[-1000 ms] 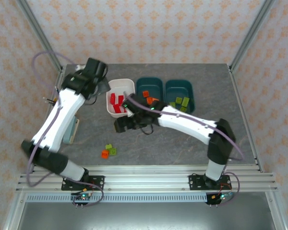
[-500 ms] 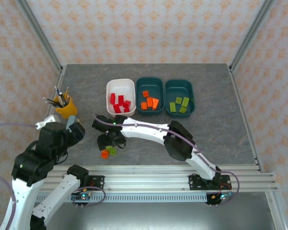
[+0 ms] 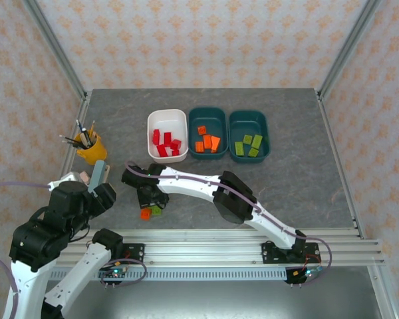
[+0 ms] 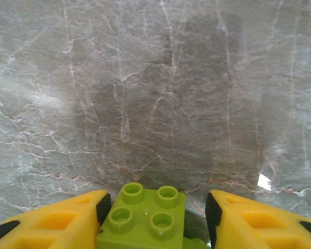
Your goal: Sort the legos into containers by color
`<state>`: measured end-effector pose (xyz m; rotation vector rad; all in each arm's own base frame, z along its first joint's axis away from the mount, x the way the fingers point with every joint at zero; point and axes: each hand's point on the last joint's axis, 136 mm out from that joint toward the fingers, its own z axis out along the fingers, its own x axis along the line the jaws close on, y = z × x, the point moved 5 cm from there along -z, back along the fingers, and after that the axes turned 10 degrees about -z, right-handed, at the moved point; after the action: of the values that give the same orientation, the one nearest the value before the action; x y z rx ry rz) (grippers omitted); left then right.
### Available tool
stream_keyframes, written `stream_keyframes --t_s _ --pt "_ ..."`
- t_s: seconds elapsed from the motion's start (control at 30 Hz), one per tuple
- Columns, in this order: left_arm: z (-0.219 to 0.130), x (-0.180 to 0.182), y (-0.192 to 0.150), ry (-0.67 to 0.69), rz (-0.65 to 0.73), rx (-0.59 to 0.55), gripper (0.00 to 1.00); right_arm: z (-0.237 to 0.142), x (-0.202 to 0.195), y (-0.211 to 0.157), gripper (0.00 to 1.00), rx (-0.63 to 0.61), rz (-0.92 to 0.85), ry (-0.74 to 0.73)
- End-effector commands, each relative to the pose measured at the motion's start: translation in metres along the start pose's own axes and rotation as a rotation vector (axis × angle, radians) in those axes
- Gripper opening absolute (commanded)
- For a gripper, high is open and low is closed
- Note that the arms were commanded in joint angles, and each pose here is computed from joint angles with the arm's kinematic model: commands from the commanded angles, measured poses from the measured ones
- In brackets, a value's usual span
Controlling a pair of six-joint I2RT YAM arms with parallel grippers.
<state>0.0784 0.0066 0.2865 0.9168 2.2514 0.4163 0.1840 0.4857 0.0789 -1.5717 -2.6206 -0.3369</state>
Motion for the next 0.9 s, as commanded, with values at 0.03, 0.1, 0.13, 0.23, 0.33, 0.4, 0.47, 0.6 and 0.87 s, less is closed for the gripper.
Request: stream_keyframes --t_s 0.03,0.1,0.13,0.23,0.33,0.4,0.47,0.6,0.87 --pt "-0.007 0.004 -0.004 -0.012 -0.010 0.021 0.84 0.001 -0.001 -0.001 0.48 0.001 0.021 -0.036" --pt "-0.004 0.003 -0.006 -0.021 -0.012 0.032 0.84 0.000 -0.003 -0.001 0.43 0.000 0.022 -0.041" --pt "-0.003 0.001 -0.007 -0.031 -0.014 0.040 0.84 -0.001 -0.003 -0.001 0.39 -0.004 0.019 -0.044" --pt "0.003 -0.006 -0.012 -0.077 -0.017 0.069 0.84 -0.009 -0.004 0.002 0.31 -0.030 0.014 -0.050" --pt "0.007 -0.012 -0.016 -0.117 -0.025 0.096 0.83 -0.023 -0.007 0.008 0.26 -0.070 0.010 -0.059" --pt "0.009 -0.015 -0.016 -0.133 -0.029 0.107 0.83 -0.035 -0.014 0.013 0.24 -0.098 0.021 -0.069" --pt "0.009 -0.019 -0.015 -0.136 -0.029 0.112 0.83 -0.049 -0.025 0.018 0.23 -0.127 0.046 -0.072" --pt "0.014 -0.034 -0.013 -0.154 -0.036 0.147 0.83 -0.085 -0.067 0.029 0.22 -0.190 0.120 -0.094" --pt "0.046 -0.103 -0.009 -0.335 -0.087 0.267 0.83 -0.172 -0.219 0.041 0.21 -0.312 0.337 -0.191"
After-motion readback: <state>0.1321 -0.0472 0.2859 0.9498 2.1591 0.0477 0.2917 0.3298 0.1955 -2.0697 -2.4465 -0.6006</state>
